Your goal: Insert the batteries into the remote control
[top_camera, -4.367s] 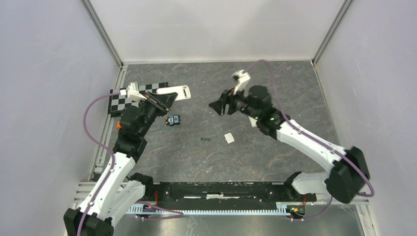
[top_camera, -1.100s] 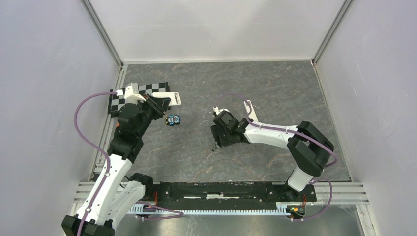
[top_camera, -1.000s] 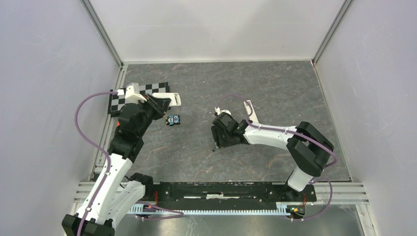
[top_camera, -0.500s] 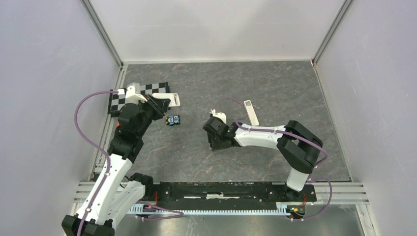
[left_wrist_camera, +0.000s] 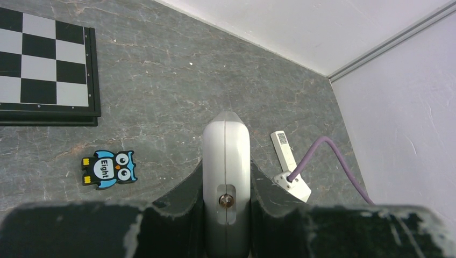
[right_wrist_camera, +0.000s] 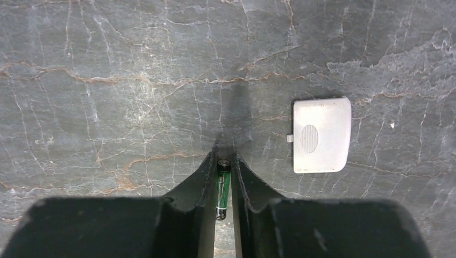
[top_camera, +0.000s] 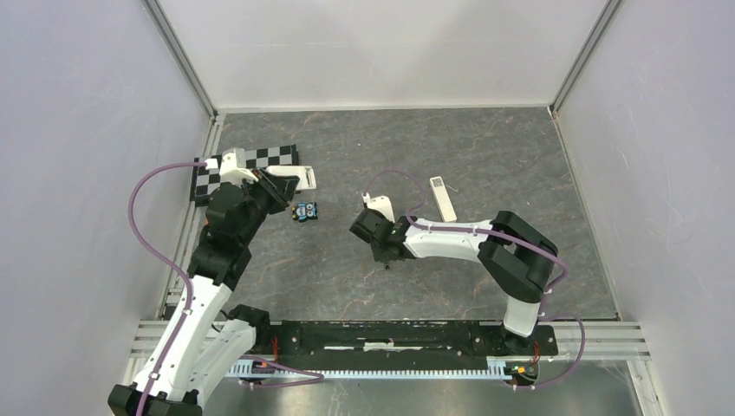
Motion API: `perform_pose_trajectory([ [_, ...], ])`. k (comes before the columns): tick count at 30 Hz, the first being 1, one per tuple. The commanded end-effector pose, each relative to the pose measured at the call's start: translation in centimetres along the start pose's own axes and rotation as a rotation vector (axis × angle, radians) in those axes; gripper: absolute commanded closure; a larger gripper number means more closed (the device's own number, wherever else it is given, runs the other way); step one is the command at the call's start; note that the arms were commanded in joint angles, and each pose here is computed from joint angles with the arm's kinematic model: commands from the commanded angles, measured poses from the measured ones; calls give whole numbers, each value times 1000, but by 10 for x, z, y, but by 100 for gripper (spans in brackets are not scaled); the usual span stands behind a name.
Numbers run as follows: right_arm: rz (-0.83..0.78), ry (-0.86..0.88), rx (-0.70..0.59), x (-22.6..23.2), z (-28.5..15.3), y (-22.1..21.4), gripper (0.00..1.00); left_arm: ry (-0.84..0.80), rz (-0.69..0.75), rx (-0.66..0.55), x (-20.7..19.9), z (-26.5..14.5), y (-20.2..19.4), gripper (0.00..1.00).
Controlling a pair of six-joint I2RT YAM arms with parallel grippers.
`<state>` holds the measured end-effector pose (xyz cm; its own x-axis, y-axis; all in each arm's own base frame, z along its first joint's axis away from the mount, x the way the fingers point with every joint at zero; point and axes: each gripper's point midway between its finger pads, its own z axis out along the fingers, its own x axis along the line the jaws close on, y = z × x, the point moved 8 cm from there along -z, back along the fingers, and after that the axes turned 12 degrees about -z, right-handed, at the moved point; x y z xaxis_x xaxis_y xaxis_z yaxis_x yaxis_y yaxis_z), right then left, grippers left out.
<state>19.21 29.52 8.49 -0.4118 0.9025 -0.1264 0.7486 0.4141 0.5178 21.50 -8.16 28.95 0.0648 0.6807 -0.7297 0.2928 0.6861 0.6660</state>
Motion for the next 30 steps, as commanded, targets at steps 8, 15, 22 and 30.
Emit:
perform_pose_trajectory([
  [8,-109,10,-10,-7,-9,-5,57,-48,26,-49,-11,-3,13,98],
  [15,-112,128,58,0,-16,-21,58,-44,26,-41,-9,-2,11,98],
  [22,-123,153,107,1,-17,-30,76,-47,19,-34,-9,-1,9,98],
  [30,-113,48,34,-14,-18,-24,100,-80,-29,35,-8,1,-4,98],
])
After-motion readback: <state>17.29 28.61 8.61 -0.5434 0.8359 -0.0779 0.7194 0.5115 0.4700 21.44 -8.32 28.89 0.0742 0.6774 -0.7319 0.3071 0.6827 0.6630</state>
